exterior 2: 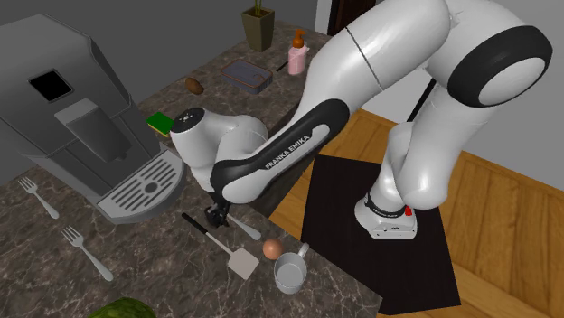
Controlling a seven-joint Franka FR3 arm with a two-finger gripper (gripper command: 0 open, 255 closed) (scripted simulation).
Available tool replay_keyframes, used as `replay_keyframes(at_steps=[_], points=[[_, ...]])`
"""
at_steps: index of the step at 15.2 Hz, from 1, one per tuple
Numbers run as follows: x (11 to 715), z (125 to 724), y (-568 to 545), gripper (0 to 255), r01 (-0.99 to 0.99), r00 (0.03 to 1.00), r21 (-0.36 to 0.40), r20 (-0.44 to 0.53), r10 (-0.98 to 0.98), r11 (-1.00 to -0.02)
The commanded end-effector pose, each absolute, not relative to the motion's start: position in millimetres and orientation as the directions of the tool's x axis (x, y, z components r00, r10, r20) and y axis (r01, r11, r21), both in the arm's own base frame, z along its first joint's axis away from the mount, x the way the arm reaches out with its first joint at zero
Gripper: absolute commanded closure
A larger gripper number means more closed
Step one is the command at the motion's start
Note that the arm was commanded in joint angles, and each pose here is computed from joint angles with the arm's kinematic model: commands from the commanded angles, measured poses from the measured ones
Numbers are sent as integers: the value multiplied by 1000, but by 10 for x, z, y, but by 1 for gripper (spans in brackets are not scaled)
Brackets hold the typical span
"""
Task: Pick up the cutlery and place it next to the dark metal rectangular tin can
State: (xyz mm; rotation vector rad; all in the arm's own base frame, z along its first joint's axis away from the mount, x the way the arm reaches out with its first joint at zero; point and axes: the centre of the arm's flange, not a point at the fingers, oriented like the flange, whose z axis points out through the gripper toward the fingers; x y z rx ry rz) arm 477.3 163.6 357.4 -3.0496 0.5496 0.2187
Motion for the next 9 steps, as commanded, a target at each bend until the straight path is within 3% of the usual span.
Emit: replay_keyframes(at_steps=[1, 9], points=[[4863, 3439, 1711, 0, -357, 925, -12, -145, -352, -934], [4817, 3095, 1733, 0, -357, 925, -12, -145, -352, -934]])
